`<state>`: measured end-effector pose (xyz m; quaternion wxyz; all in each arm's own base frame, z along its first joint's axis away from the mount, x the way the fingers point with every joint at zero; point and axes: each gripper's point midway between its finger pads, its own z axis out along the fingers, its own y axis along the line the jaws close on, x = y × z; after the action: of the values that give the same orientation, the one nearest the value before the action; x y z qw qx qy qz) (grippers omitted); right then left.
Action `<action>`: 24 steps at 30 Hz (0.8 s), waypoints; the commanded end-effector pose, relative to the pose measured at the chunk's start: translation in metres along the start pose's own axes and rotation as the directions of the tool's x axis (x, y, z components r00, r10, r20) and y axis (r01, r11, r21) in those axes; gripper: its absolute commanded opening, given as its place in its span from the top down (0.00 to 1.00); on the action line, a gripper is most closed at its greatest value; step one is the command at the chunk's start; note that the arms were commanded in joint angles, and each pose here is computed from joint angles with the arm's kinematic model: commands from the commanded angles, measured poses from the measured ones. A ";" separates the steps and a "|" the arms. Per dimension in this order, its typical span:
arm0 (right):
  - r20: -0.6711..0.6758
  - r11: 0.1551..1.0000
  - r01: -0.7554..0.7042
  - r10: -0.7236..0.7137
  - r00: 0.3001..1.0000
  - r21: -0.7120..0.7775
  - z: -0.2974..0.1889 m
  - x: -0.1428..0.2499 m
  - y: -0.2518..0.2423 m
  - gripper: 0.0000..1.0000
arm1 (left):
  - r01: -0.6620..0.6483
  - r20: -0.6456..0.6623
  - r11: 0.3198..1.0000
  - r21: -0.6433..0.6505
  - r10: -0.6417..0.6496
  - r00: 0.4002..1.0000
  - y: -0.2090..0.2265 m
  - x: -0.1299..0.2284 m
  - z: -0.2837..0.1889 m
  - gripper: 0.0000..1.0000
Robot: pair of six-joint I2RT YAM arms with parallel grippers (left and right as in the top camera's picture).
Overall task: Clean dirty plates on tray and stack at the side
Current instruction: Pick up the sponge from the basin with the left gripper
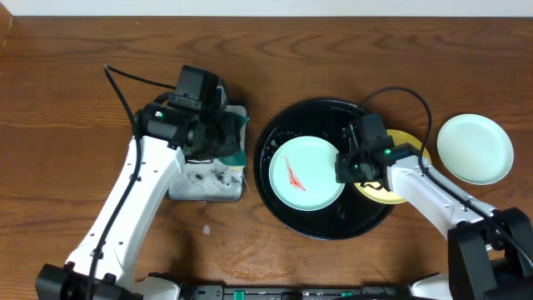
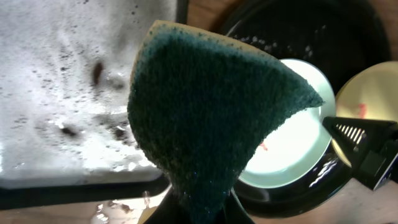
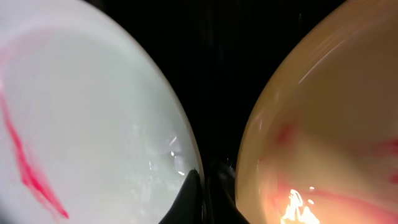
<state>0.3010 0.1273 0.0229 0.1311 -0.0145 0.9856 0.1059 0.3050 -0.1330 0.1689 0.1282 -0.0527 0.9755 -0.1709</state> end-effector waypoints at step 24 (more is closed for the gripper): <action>-0.141 0.996 -0.086 0.090 0.986 0.032 0.028 0.018 -0.012 0.99 | 0.078 -0.299 0.997 0.000 -0.075 0.951 -0.089 0.081 0.168 0.93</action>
<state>0.2985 0.1223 0.0036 0.0803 0.0144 0.9915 0.1010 0.2933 -0.2704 0.0442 0.0134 -0.0362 0.9821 -0.1842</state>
